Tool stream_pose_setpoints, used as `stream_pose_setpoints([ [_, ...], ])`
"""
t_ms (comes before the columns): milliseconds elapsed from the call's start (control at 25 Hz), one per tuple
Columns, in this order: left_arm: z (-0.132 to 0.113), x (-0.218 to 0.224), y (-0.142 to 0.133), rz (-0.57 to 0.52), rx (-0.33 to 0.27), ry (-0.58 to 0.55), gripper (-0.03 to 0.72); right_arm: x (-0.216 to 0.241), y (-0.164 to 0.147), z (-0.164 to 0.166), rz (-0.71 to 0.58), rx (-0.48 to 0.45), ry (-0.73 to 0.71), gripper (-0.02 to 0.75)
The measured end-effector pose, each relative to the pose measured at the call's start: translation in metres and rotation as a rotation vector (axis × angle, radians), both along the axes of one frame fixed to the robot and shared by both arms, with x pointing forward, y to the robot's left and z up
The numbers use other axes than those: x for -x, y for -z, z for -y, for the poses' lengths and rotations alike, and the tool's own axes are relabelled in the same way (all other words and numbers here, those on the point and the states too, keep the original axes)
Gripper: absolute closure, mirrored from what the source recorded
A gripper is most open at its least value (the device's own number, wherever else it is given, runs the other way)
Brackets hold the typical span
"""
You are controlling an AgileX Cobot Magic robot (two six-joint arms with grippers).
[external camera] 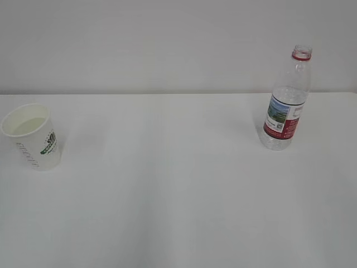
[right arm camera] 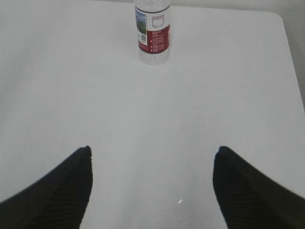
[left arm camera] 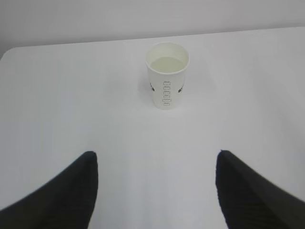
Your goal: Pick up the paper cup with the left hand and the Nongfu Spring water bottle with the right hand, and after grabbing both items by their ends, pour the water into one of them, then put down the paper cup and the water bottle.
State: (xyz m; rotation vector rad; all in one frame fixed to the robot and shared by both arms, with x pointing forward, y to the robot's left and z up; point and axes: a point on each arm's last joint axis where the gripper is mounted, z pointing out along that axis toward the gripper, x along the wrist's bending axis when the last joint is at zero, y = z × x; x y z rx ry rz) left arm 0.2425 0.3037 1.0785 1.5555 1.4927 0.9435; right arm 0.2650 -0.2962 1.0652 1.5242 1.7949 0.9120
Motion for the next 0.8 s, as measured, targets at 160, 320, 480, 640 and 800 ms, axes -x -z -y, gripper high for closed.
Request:
stream_pose_setpoints([
  [160, 0.000, -0.002, 0.012, -0.064, -0.005, 0.000, 0.132, 0.003, 0.005, 0.002, -0.061, 0.020, 0.015, 0.145],
  [320, 0.000, -0.002, 0.016, -0.095, -0.007, -0.001, 0.133, 0.003, 0.017, 0.002, -0.125, 0.024, 0.026, 0.145],
  [480, 0.000, -0.002, 0.021, -0.132, -0.009, -0.001, 0.139, 0.003, 0.021, 0.001, -0.145, 0.010, 0.027, 0.145],
  [640, 0.000, -0.001, 0.021, -0.133, -0.009, -0.001, 0.139, 0.003, 0.021, 0.001, -0.146, 0.008, 0.026, 0.145],
  [800, 0.000, -0.001, 0.021, -0.129, -0.009, -0.001, 0.154, 0.003, 0.021, 0.001, -0.146, 0.006, 0.027, 0.147],
])
